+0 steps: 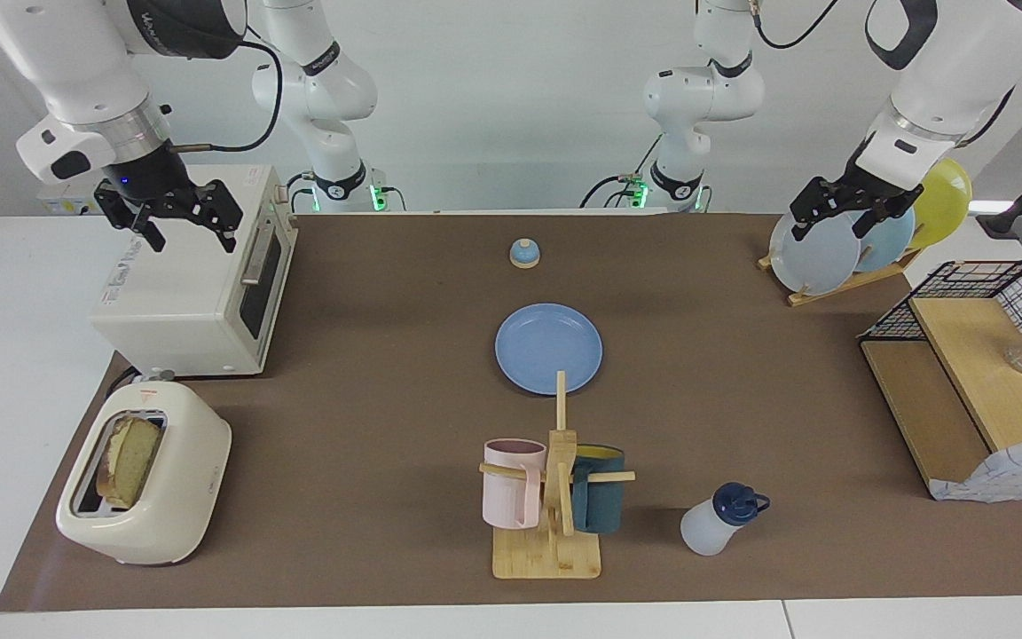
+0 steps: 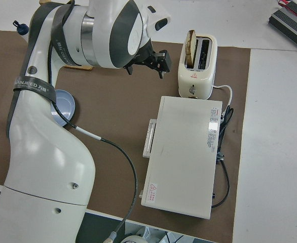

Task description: Put bread on plate and add seasoning

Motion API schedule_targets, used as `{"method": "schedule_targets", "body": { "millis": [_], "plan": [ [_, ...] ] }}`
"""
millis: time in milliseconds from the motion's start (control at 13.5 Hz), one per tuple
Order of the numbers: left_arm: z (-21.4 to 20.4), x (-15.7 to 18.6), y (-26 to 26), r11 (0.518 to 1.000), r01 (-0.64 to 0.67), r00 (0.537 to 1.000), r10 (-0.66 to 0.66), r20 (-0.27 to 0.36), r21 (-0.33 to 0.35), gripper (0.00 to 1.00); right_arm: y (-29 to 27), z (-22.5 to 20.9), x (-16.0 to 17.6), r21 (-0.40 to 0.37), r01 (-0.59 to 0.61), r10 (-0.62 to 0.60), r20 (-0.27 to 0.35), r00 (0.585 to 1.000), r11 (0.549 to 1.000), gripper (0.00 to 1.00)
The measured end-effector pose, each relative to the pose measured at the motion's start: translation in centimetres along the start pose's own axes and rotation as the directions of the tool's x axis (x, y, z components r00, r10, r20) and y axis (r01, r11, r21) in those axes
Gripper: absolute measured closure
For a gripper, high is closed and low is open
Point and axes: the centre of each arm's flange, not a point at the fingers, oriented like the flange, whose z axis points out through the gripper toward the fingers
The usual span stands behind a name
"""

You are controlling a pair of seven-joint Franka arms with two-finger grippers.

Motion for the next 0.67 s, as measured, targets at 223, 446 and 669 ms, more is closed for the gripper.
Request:
{"method": "schedule_targets", "body": {
  "millis": [223, 446, 669],
  "plan": [
    [-0.2, -0.1, -0.1, 1.0, -0.017, 1.0, 0.017, -0.002, 0.0, 0.0, -0.4, 0.0, 0.0, 0.0, 0.007, -0.007, -0.003, 1.0, 1.0, 0.0],
    [-0.5, -0.3, 0.3, 0.999, -0.038, 0.999, 0.038, -0.009, 0.0, 0.0, -0.4, -0.5, 1.1, -0.006, 0.009, -0.009, -0.094, 0.995, 1.0, 0.0],
    [-0.5, -0.4, 0.9, 0.999, -0.05, 0.999, 0.05, -0.01, 0.001, 0.0, -0.3, 0.0, 2.3, -0.027, 0.01, -0.015, -0.195, 0.981, 1.0, 0.0]
  ]
}}
